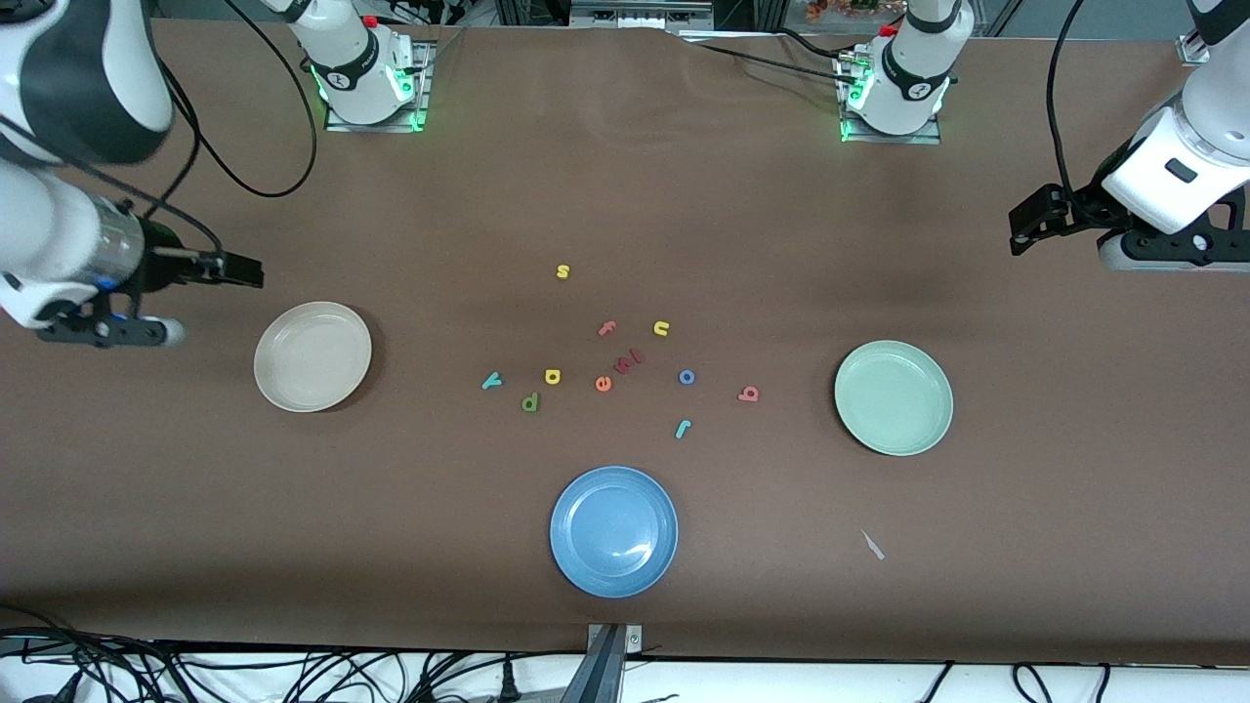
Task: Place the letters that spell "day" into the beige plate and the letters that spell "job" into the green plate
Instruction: 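Reach the right gripper to the cyan letter while the left gripper moves in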
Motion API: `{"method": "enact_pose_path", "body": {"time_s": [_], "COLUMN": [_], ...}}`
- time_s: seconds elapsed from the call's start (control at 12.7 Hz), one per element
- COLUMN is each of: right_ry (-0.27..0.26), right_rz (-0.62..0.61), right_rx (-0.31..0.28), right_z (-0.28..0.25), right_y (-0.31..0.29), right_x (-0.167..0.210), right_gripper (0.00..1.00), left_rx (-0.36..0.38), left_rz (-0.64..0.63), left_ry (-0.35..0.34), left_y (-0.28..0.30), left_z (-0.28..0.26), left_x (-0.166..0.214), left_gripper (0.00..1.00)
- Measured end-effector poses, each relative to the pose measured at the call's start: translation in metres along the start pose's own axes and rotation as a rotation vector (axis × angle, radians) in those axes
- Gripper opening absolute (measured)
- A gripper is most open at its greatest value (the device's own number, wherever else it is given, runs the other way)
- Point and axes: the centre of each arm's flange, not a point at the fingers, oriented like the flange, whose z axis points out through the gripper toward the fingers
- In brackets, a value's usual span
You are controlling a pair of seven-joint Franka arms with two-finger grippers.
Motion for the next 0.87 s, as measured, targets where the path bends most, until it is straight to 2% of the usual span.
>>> {"method": "enact_pose_path", "body": {"time_s": [0.16, 0.32, 0.63, 0.87], "right_ry": [-0.025, -0.011, 0.039, 0.115], "right_rz": [-0.017, 0.039, 0.386, 0.702], "right_rx": [0.006, 0.002, 0.011, 0.07], "right_z": [0.025, 0.045, 0.104, 0.126], "right_y": [-0.016, -0.048, -0.125, -0.18], "right_x": [0.015, 0.029, 0.057, 0.065], "right_gripper": [1.0, 1.0, 1.0, 1.0], "left_rx": [0.0, 0.0, 0.001, 0.001], "left_rz": [0.0, 0.001, 0.001, 0.004], "left_ry": [0.0, 0.0, -0.006, -0.009], "left_y": [0.0, 0.0, 0.0, 0.002], "left_z": [0.0, 0.0, 0.001, 0.001], "left_x": [0.0, 0.0, -0.001, -0.001], "left_gripper": [1.0, 1.0, 1.0, 1.0]}}
